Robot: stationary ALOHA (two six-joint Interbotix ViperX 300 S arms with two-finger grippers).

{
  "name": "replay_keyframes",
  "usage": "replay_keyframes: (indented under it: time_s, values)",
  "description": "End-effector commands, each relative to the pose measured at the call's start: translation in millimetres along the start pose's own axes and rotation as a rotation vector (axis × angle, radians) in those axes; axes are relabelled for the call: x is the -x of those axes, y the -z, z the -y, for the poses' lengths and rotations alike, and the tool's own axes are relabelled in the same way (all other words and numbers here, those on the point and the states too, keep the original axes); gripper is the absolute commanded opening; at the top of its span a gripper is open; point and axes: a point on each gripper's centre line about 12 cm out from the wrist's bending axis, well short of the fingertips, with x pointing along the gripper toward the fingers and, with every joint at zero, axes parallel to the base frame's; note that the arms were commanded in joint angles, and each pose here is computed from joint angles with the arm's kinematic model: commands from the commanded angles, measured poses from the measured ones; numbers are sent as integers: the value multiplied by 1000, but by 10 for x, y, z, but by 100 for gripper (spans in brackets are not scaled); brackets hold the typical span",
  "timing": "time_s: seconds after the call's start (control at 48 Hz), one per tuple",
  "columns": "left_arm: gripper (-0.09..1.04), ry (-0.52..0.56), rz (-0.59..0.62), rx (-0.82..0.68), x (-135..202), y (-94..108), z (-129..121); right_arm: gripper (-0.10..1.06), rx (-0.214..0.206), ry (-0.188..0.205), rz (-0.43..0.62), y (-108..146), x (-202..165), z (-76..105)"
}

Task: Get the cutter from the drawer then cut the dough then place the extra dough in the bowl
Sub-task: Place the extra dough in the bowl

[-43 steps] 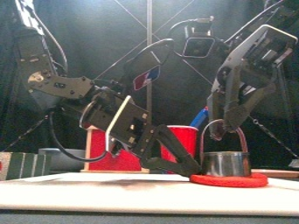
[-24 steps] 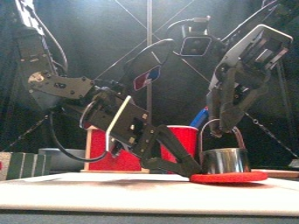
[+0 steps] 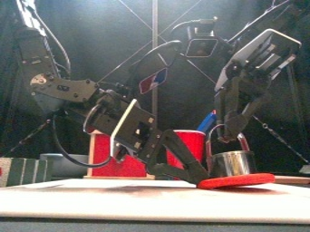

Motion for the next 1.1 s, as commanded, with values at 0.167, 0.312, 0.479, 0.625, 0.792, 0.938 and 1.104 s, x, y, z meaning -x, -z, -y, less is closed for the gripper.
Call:
replay_keyframes:
  time_s: [0.167,0.312,0.479,0.625,0.792,0.938,1.104]
  values:
    - [53,3,3,5,-6,-36,10,35,11,-6,178,-181,587,2]
    - [53,3,3,8,-6,-36,10,35,17,21,234,-55,838,104]
    - [53,5,16,10,17,-96,11,35,15,78,245,242,961,289]
    - [53,11,50,12,89,-253,13,35,-16,117,220,466,863,446]
    - [52,5,87,27,196,-444,-65,35,-43,127,189,625,681,518]
    - [52,6,94,27,242,-488,-87,35,-63,117,173,671,561,519]
    - [53,7,100,23,242,-510,-100,35,-72,115,146,701,475,525]
